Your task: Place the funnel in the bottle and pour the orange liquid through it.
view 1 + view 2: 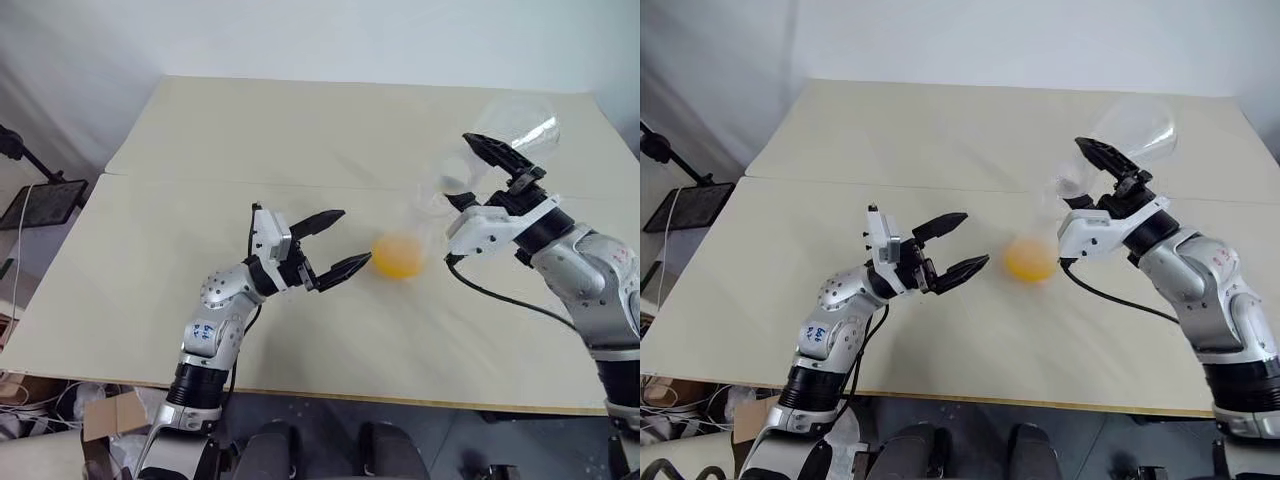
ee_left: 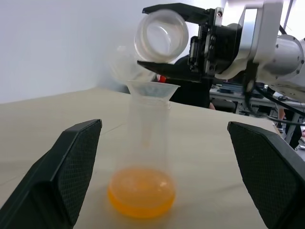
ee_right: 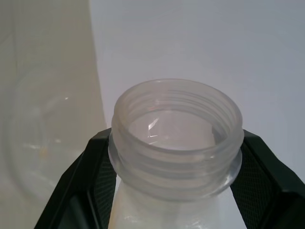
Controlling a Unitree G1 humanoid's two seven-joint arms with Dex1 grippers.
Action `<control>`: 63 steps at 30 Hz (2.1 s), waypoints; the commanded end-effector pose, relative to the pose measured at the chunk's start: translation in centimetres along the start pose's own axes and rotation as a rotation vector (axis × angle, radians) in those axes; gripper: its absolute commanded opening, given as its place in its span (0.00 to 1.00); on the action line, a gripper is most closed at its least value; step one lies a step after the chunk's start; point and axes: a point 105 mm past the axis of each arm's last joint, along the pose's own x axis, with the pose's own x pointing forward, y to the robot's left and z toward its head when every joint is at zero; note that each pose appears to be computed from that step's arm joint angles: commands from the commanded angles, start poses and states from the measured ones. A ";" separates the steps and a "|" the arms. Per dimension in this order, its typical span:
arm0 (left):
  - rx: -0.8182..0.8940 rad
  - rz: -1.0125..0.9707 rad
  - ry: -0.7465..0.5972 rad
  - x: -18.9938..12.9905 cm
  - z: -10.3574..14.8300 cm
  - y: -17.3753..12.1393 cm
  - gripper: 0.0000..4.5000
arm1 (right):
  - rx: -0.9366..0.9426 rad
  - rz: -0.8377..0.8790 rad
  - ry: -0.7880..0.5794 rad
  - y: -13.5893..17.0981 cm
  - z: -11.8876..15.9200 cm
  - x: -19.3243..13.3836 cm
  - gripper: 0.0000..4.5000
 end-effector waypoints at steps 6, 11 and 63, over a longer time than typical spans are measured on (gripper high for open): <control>0.029 -0.027 -0.009 0.1 1.0 0.2 1.00 | 0.429 -0.323 0.160 -6.5 -4.0 -4.3 0.63; 0.030 -0.028 -0.004 0.1 1.0 0.2 1.00 | 0.731 -0.444 0.361 -6.0 -8.9 -7.8 0.63; 0.198 -0.020 0.323 -7.7 1.2 3.2 1.00 | 0.987 0.344 0.079 1.2 -1.1 -15.2 1.00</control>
